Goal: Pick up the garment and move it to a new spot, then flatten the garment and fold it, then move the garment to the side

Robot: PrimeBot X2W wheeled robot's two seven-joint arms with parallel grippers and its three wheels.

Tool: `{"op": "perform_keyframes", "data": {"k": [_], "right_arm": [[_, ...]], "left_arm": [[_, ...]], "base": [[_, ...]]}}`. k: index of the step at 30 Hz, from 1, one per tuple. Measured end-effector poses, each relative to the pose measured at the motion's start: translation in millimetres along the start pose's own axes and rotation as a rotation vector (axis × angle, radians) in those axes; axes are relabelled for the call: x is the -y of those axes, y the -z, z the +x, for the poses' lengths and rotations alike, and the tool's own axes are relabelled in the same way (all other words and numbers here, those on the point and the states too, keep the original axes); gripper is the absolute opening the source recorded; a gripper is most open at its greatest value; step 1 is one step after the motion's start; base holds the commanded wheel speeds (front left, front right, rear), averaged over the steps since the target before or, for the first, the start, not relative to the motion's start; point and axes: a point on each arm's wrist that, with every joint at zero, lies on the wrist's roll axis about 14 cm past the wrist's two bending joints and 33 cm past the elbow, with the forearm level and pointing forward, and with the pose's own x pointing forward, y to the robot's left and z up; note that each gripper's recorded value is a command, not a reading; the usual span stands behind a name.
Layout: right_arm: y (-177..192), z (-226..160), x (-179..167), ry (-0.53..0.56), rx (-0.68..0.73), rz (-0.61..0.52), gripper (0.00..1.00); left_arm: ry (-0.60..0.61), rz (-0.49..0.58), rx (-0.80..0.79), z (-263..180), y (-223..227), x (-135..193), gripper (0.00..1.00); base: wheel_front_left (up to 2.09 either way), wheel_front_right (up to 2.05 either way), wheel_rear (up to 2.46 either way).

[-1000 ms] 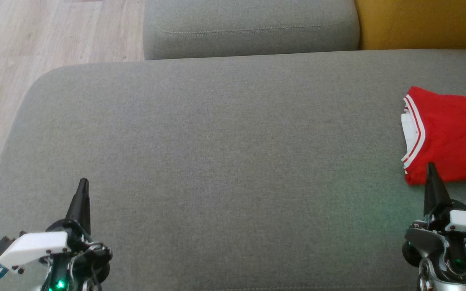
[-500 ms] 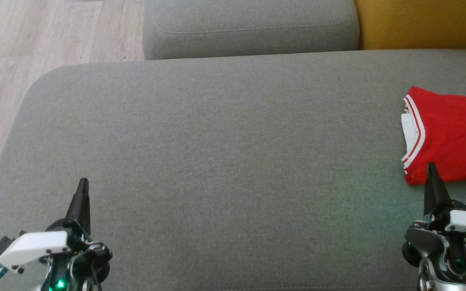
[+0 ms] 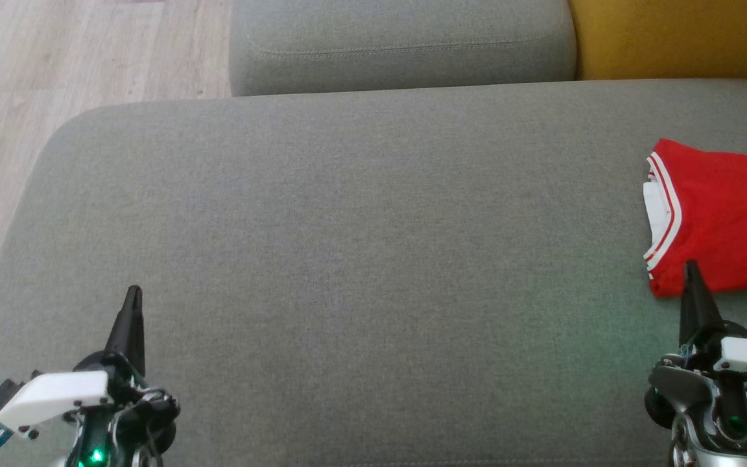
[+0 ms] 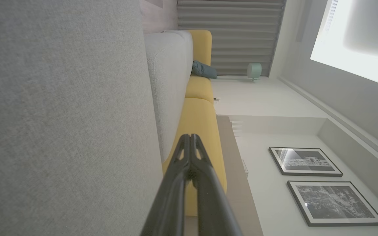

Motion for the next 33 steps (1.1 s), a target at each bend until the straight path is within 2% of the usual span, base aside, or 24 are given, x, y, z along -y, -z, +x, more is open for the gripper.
{"op": "perform_keyframes", "data": {"k": [33], "right_arm": [[0.0,0.0,0.0,0.000,0.000,0.000,0.00]], "left_arm": [[0.000,0.000,0.000,0.0,0.0,0.0,0.00]], "base": [[0.00,0.00,0.00]]}}
